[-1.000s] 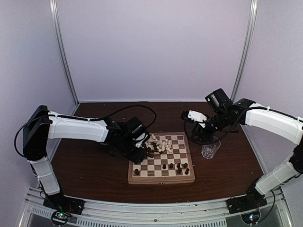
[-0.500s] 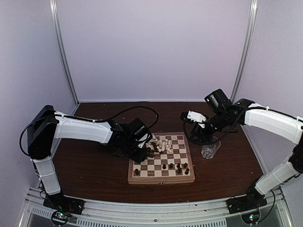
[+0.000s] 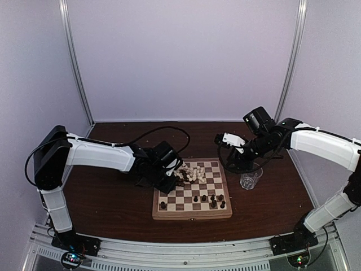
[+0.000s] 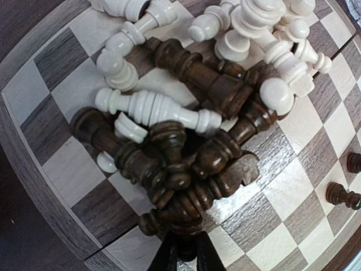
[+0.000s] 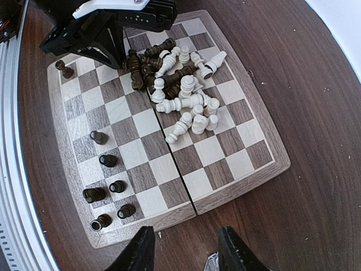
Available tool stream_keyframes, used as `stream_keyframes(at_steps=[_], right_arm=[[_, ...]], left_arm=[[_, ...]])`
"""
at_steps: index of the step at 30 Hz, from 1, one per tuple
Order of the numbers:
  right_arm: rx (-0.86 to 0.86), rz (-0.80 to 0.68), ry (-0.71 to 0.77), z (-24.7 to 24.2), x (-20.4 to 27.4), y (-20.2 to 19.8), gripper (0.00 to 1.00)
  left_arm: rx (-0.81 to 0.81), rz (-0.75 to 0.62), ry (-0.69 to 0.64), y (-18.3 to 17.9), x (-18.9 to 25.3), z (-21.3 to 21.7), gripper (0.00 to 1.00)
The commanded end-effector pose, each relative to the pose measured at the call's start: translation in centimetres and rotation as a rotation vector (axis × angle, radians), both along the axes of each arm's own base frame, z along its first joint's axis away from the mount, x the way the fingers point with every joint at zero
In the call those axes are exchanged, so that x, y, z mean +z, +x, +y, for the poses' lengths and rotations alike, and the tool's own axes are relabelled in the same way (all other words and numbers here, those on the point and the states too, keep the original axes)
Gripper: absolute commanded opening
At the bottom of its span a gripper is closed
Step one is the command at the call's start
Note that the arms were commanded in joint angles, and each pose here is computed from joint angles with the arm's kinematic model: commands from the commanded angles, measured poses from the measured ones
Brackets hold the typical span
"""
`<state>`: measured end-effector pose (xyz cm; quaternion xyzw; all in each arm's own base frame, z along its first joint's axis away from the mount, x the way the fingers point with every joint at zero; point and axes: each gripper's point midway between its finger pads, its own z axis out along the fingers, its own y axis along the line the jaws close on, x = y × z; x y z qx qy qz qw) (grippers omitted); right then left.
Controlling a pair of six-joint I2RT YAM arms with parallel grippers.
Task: Set up the chess pieces on the board
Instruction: Pick up the pawn from the chessboard, then adjust the pawn.
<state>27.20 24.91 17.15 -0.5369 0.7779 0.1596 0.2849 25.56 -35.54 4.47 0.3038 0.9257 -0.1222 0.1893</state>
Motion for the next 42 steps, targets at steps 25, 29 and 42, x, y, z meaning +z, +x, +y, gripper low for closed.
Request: stream_keyframes(at_steps=[25,29,42], right_arm=[[0.204,0.566,0.325,9.4,6.3,-3.1,0.41],[0.223,0.658,0.397,10.5,6.6,-3.6,0.40],[0.253,0.796,0.458,12.3,6.6,-5.4,0.40]], left_arm=[[-0.306,-0.028,-0.592,-5.3,18.1,-5.0,0.07],[-0.317,-0.028,-0.651,-5.8,19.3,-5.1,0.07],[-0.313,-0.026,-0.681,-5.6,19.5,-5.6,0.08]])
